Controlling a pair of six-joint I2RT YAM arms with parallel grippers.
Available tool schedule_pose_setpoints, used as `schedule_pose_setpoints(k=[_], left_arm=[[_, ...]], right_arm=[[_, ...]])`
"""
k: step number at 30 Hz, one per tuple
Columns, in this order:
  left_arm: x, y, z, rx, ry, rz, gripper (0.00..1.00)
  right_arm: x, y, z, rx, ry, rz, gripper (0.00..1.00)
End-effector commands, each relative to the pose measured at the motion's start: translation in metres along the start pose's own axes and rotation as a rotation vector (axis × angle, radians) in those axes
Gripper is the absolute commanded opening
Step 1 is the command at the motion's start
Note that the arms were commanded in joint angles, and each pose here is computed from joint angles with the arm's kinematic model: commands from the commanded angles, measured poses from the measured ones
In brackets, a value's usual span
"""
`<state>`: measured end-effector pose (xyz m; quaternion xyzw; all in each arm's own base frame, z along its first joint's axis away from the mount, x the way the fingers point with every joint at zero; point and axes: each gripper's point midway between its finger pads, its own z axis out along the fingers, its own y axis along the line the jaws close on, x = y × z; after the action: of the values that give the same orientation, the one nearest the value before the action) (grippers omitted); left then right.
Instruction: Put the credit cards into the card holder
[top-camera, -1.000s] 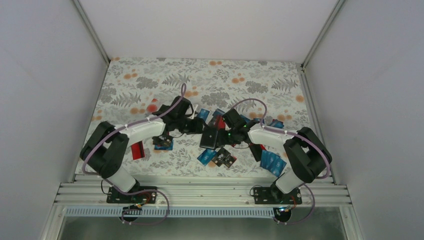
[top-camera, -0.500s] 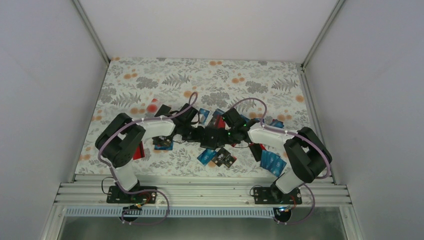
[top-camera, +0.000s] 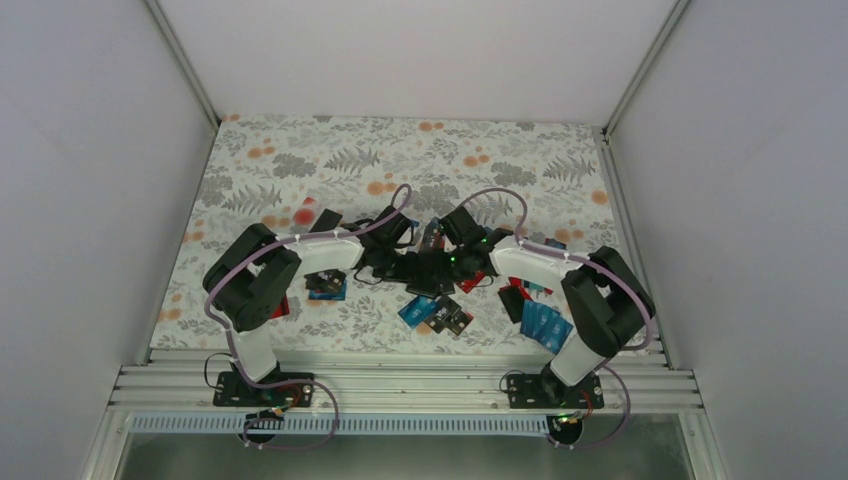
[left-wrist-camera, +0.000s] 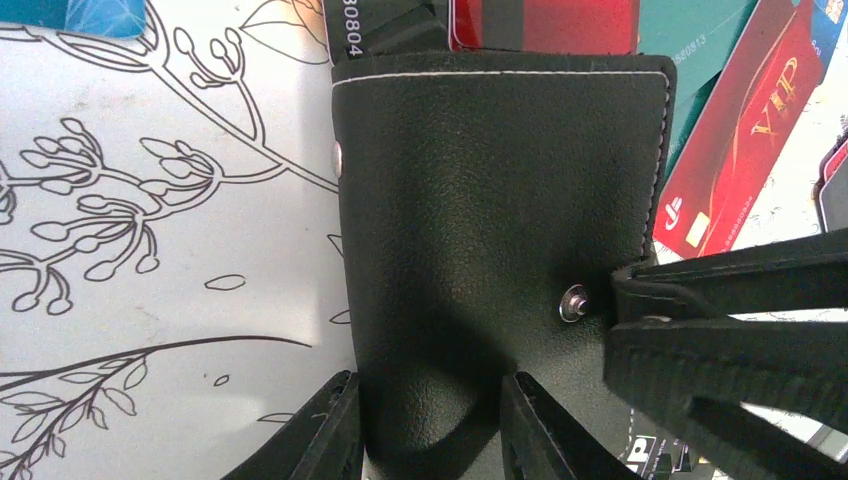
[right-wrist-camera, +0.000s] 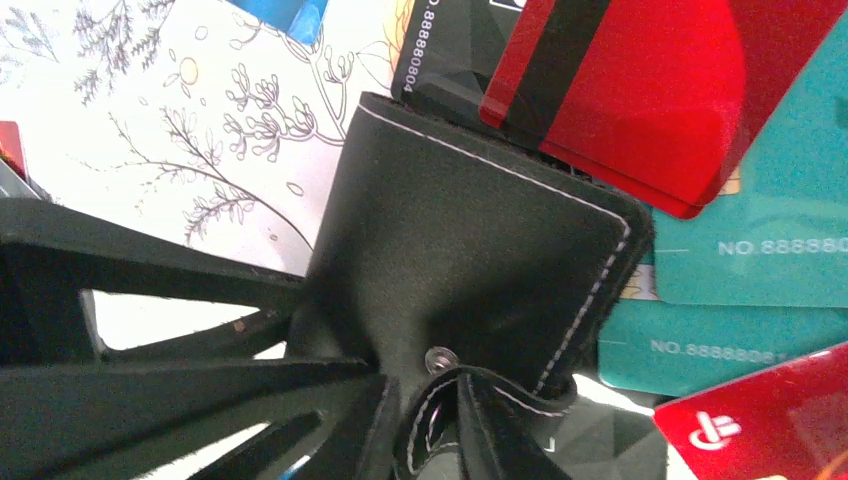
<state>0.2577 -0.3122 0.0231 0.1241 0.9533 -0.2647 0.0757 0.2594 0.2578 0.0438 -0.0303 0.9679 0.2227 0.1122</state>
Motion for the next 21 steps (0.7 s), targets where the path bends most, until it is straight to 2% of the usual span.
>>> schedule_pose_setpoints(k=[1,8,14,17,21], left_arm=[[0.017,0.012,0.011,-0.049,0.048,-0.009,0.34],[0.017,0.007,0.01,-0.024,0.044,-0.006,0.33],[0.012,0.006,0.004,-0.03,0.019,-0.008,0.32],[0.011,0.002,-0.002,-0.016,-0.001,-0.004,0.32],[0.015,0.004,0.003,-0.016,0.019,-0.002,0.32]], right_arm=[[-0.012,0.017,0.0,-0.046,-0.009,-0.015,0.2],[-0.012,0.013,0.002,-0.029,-0.009,-0.016,0.28],[-0.009,0.002,0.012,0.015,0.001,-0.001,0.29],[-0.01,0.0,0.014,0.023,-0.001,0.003,0.26],[-0.009,-0.002,0.018,0.03,0.005,0.009,0.18]])
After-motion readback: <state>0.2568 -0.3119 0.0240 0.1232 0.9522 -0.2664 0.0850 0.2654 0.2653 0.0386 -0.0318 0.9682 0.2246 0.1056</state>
